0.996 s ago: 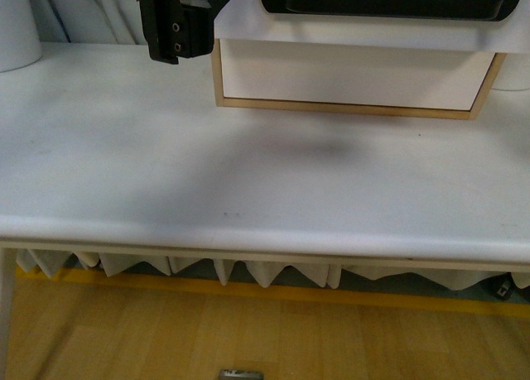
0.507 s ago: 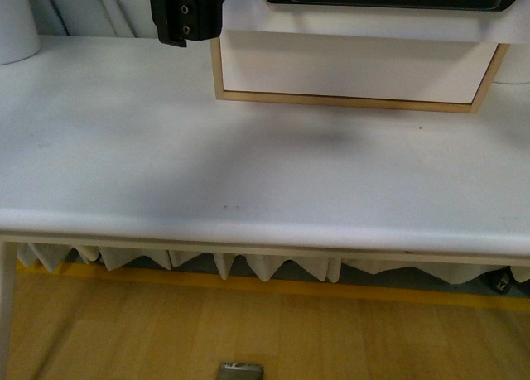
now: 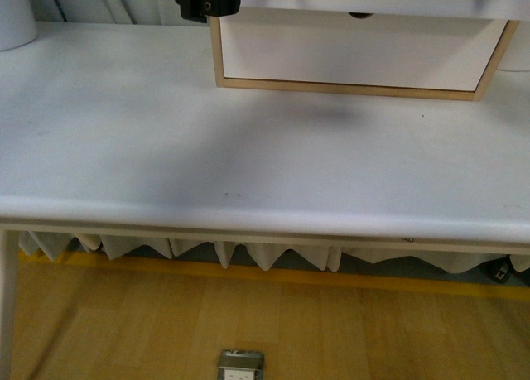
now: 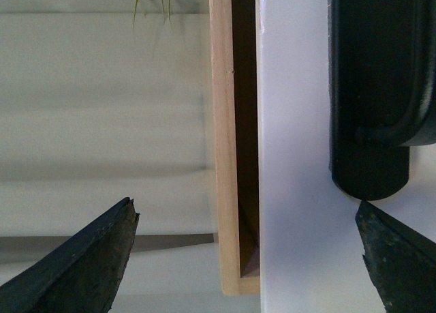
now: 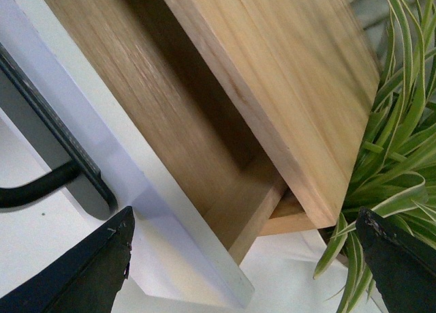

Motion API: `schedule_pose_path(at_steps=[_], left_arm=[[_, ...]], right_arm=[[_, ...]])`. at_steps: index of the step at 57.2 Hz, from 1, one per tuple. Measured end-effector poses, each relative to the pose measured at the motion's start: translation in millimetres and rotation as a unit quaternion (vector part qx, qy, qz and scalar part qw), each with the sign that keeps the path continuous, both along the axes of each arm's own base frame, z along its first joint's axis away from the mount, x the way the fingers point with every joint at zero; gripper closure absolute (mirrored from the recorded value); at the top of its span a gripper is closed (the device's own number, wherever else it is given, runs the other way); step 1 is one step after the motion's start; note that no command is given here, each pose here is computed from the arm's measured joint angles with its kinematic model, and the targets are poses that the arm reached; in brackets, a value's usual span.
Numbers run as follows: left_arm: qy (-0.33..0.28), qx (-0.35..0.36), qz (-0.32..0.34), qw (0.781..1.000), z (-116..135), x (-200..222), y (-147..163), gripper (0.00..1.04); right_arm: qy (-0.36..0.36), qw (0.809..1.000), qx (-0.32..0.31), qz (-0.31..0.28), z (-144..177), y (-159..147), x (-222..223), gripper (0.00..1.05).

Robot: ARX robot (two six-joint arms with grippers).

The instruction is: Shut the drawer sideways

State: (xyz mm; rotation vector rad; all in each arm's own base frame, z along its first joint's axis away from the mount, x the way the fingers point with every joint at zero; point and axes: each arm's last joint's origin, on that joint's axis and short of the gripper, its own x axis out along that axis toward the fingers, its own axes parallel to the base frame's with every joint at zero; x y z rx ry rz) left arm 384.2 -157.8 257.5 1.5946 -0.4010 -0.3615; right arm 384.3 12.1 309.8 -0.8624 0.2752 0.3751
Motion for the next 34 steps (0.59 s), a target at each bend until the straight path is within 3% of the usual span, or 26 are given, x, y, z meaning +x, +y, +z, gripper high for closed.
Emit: schedule_pose_path(at_steps=[18,34], left_arm=[[-0.006,0.002,0.011,1.0,2.6,45.2,-17.5,0.06],[0.004,-0.001,0.007,1.0,3.7,55.3,-21.7,0.06]], right_arm=[[-0.005,0.999,0.014,-0.03,-7.5,-11.9,34.6,0.09],[-0.013,0.998,0.027,-0.047,-11.6,-14.4,49.8,0.09]])
